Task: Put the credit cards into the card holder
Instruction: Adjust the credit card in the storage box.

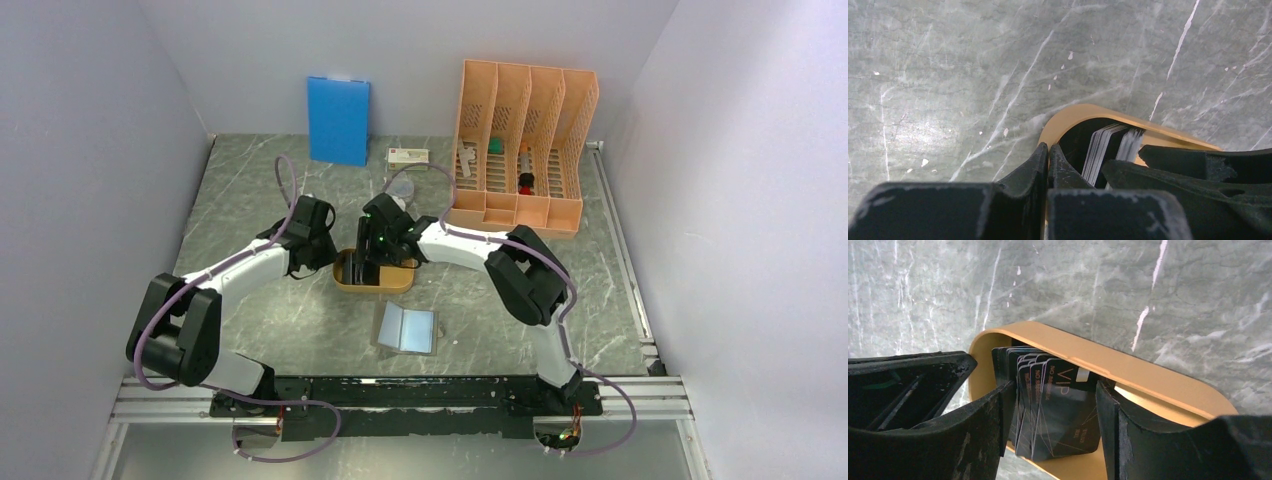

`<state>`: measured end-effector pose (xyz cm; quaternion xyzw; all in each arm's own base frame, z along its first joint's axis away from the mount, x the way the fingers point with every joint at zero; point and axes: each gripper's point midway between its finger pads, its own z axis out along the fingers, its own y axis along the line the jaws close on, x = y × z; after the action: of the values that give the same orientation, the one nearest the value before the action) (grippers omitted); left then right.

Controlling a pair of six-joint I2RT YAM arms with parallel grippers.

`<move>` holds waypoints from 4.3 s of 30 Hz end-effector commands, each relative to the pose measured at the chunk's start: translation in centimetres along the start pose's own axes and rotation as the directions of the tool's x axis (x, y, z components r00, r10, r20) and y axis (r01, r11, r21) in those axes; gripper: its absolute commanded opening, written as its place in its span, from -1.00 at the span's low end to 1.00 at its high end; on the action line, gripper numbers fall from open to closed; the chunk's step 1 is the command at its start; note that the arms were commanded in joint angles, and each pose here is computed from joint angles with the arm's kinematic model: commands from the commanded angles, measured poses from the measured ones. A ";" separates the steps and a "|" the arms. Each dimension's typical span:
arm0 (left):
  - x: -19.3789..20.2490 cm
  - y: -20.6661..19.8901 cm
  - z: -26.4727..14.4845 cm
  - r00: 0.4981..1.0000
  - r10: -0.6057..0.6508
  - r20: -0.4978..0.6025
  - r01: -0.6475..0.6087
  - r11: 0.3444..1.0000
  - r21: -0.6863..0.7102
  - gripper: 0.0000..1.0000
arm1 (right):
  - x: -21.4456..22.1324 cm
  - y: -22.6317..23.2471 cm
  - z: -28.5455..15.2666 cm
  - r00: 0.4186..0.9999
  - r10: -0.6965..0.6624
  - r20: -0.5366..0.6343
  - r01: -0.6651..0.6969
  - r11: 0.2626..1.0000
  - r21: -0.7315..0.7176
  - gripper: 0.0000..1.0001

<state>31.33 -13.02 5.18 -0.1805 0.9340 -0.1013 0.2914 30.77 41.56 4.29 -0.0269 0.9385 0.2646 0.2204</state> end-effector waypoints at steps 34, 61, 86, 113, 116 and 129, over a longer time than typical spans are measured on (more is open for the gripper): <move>1.7 0.0 -0.4 0.997 -0.009 -0.075 0.010 1.000 0.005 -0.90 | 2.7 6.3 -2.4 0.994 -0.102 0.025 0.103 0.994 -0.036 0.24; 0.4 0.1 -1.2 0.999 -0.011 -0.039 0.011 1.000 0.012 -0.90 | -1.0 -0.7 -7.0 0.989 -0.076 0.130 0.068 0.996 0.065 0.07; 1.9 0.6 -0.5 0.997 -0.021 -0.071 0.022 1.000 0.020 -0.90 | 0.4 -6.1 -3.1 0.997 -0.010 0.076 -0.014 0.953 0.303 0.15; 3.0 0.6 -0.3 0.995 -0.023 -0.096 0.027 0.999 0.039 -0.90 | 3.1 -1.3 0.0 0.996 0.072 -0.060 -0.066 0.993 0.095 -0.02; 3.1 0.7 -0.2 0.995 -0.023 -0.100 0.027 0.999 0.040 -0.90 | 3.1 -0.3 0.1 0.996 0.067 -0.058 -0.062 0.995 0.078 -0.03; 2.9 0.6 -0.4 0.995 -0.025 -0.097 0.029 0.999 0.041 -0.90 | 4.2 1.8 0.9 0.996 0.034 -0.079 -0.029 0.998 0.060 -0.17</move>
<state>30.56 -13.33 5.35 -0.1827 0.9311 -0.1276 0.2888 29.40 42.12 4.74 0.0012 0.9477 0.2354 0.2155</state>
